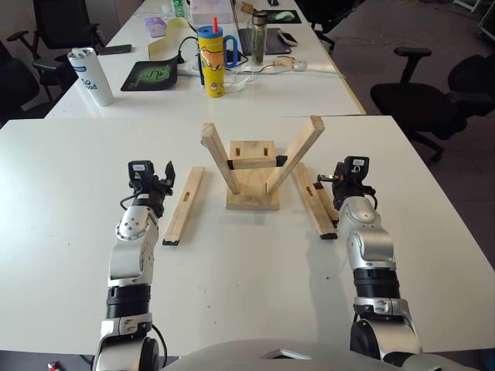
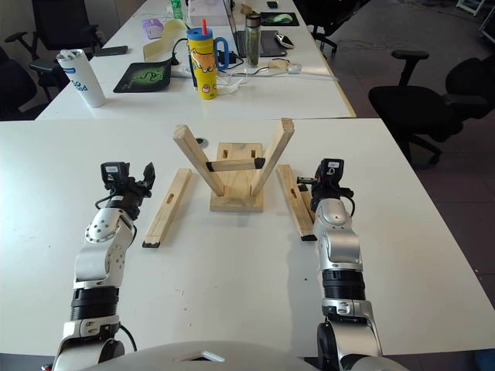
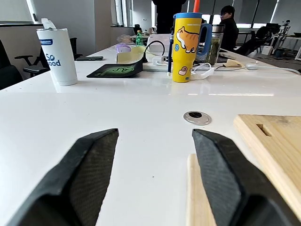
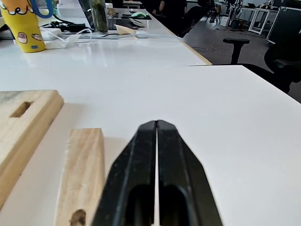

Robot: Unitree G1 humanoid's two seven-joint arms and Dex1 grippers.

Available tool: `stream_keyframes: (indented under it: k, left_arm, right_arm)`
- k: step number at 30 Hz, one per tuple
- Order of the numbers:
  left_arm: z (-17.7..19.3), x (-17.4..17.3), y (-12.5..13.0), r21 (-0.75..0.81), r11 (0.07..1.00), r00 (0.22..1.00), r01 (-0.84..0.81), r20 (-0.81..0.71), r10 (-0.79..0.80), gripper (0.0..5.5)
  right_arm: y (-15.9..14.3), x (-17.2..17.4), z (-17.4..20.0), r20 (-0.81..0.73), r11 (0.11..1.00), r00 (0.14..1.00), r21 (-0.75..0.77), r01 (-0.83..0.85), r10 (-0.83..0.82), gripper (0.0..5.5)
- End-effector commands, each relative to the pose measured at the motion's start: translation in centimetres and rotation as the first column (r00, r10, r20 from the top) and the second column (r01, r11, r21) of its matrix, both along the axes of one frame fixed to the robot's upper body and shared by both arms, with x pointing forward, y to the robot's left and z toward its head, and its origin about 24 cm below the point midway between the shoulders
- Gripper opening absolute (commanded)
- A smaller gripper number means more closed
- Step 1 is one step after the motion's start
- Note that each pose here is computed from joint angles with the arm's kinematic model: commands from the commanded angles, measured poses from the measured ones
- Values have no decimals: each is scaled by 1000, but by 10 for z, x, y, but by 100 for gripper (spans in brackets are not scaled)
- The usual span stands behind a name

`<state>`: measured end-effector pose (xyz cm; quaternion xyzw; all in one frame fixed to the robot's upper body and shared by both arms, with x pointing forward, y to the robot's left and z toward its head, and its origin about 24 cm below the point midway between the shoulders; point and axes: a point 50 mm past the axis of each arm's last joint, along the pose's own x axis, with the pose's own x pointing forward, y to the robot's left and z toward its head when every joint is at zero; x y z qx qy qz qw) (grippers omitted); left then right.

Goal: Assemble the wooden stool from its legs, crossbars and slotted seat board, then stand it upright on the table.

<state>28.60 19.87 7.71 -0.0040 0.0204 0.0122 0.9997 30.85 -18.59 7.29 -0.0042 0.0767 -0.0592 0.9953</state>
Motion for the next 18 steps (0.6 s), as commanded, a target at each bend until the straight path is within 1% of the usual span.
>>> stream_keyframes:
  k: [1, 6, 9, 11, 12, 16, 18]
  left_arm:
    - [1, -1, -7, -18, 1000, 1000, 17, 12, -17, 225]
    - [4, 0, -19, -33, 996, 996, 80, 29, -79, 153]
    - [6, 1, -17, -72, 995, 997, 72, 39, -70, 110]
    - [5, 0, -13, -76, 995, 998, 60, 38, -57, 84]
    - [5, 0, -7, -72, 997, 999, 41, 32, -39, 67]
    - [5, -4, 22, -48, 996, 997, -78, 17, 79, 65]
    - [6, -6, 31, -38, 991, 992, -125, 19, 126, 65]
  right_arm:
    - [7, -1, 1, 12, 999, 999, 5, -53, 53, 0]
    - [22, -3, 9, 65, 987, 986, 20, -158, 156, 0]
    - [30, -6, 13, 91, 980, 977, 29, -198, 195, 0]
    - [25, -8, 11, 85, 985, 982, 25, -168, 166, 0]
    - [18, -8, 9, 74, 992, 990, 20, -123, 121, 0]
    - [-20, -11, -2, 1, 995, 995, 3, 96, -96, 0]
    - [-27, -13, -3, -5, 989, 989, -12, 145, -145, 0]
